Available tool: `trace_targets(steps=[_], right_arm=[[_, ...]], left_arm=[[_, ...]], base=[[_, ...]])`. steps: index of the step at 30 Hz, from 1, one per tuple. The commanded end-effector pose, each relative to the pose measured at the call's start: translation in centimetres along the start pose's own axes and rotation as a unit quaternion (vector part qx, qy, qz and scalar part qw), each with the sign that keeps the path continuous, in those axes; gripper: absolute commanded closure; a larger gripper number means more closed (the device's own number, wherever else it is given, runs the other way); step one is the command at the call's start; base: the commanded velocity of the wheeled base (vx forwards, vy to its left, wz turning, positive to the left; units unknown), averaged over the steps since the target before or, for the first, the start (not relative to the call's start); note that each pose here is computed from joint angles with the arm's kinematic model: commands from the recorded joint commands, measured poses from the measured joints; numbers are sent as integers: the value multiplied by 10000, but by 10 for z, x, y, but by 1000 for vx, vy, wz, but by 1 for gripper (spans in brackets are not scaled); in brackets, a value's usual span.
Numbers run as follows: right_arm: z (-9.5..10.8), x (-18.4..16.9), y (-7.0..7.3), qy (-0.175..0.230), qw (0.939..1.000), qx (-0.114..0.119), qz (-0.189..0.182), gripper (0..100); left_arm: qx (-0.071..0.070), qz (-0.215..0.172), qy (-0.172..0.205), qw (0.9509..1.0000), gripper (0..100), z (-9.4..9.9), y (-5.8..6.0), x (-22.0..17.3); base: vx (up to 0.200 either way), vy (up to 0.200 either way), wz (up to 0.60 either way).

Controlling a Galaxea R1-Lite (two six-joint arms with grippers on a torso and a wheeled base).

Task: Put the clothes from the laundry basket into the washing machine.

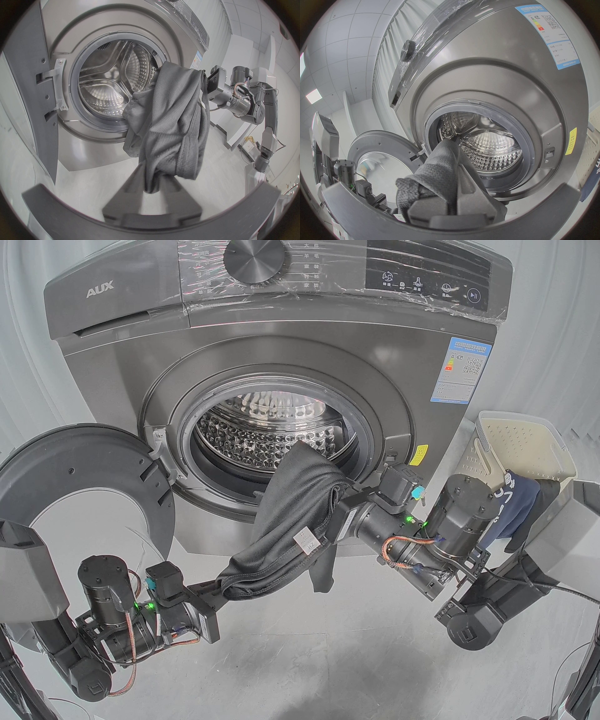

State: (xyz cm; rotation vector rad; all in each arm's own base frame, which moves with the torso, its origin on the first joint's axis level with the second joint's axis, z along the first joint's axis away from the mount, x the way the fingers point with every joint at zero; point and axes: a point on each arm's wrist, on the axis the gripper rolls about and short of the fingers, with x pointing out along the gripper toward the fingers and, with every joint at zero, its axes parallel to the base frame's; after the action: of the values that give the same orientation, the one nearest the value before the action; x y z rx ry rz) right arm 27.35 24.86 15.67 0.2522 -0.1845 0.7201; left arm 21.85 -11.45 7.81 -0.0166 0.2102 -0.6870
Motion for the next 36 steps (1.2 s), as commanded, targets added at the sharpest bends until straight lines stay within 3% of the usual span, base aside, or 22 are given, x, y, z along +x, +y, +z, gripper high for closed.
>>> trace_targets(steps=[1, 3, 7, 13, 17, 19, 20, 22, 25, 36], right_arm=[[3, -2, 2, -24, 10000, 15, 21, 100], [3, -1, 2, -24, 10000, 13, 21, 100], [4, 1, -3, -50, 10000, -12, -42, 100], [1, 0, 0, -5, 10000, 6, -4, 100], [-2, -3, 1, 50, 10000, 33, 1, 100], [-2, -4, 2, 74, 10000, 42, 5, 100], [-2, -4, 2, 74, 10000, 42, 5, 100], [-5, -5, 2, 136, 9999, 34, 2, 100], [-9, -6, 11, 196, 9997, 63, 121, 100], [-12, -5, 30, 229, 9993, 123, 255, 100]], left_arm=[[-27, 3, 66, 10000, 0, -3, 0, 0], [-38, -19, 90, 10000, 0, -4, 0, -1], [-85, -374, 533, 9978, 0, -19, -10, -15], [86, -755, 680, 9948, 0, -23, -21, -24], [135, -805, 554, 9951, 0, -18, -23, -32], [189, -978, 246, 9947, 0, -6, -31, -30], [189, -978, 246, 9947, 0, -6, -31, -30], [262, -1014, -122, 9944, 0, 8, -31, -13], [314, -1051, -334, 9934, 0, 15, -33, 2], [329, -974, -500, 9934, 0, 14, -33, 52]], base=[[0, 0, 0], [0, 0, 0], [0, 0, 0], [0, 0, 0], [0, 0, 0], [0, 0, 0], [0, 0, 0], [0, 0, 0], [0, 0, 0], [0, 0, 0]])
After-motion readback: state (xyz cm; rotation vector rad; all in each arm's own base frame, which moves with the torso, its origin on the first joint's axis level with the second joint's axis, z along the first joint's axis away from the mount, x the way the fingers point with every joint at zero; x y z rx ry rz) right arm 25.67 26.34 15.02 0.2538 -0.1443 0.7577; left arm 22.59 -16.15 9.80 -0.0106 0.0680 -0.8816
